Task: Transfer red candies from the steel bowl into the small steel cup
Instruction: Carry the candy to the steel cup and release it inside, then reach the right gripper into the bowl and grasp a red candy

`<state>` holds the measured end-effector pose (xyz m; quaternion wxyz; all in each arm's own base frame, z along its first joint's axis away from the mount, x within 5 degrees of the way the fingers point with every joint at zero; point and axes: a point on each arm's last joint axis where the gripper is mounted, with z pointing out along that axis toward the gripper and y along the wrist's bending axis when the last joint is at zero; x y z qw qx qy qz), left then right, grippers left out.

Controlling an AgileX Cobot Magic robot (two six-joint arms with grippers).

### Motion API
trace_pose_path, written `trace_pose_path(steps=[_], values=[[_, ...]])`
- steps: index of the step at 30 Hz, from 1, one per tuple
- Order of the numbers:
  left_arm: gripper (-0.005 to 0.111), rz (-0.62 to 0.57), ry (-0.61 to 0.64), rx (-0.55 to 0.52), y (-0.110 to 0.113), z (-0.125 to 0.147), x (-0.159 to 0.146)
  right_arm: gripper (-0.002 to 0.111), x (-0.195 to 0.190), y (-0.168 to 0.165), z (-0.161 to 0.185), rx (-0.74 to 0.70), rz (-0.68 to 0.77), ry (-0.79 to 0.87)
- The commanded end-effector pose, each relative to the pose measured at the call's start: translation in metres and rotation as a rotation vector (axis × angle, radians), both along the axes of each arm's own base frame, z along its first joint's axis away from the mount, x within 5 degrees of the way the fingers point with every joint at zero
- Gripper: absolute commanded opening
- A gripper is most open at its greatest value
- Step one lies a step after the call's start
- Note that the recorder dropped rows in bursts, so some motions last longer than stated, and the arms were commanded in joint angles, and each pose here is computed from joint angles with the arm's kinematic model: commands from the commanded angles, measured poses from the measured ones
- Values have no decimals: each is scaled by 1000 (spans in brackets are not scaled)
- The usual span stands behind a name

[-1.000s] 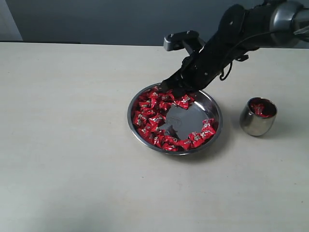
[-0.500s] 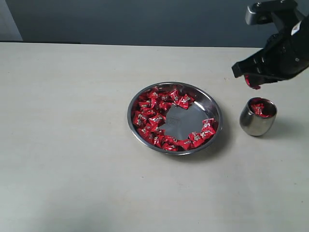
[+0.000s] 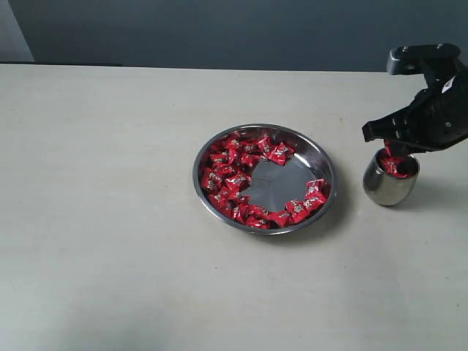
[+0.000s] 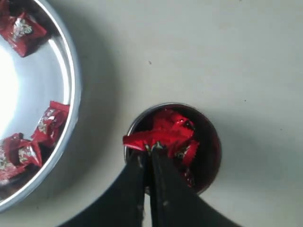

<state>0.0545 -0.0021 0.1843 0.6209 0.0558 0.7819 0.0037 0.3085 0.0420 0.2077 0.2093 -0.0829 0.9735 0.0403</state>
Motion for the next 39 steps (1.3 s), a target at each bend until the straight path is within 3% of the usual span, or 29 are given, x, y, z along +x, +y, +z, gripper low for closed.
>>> trace_pose_path(steps=[1,7,14,21,27,32,39], values=[[0,-3,-10,-8,0,1,0,-1,6,-2,-16,-7,-11,20],[0,-3,-10,-8,0,1,0,0,8,-2,-23,-24,0,37],[0,-3,-10,-8,0,1,0,26,8,-3,-23,-39,11,35],[0,-3,-10,-8,0,1,0,27,9,-3,-17,-34,2,-5],[0,-3,-10,-8,0,1,0,27,4,-4,8,-24,-5,-92],[0,-3,-10,-8,0,1,0,27,-3,7,25,88,-45,-131],[0,-3,-10,-8,0,1,0,27,1,58,14,174,174,-182]])
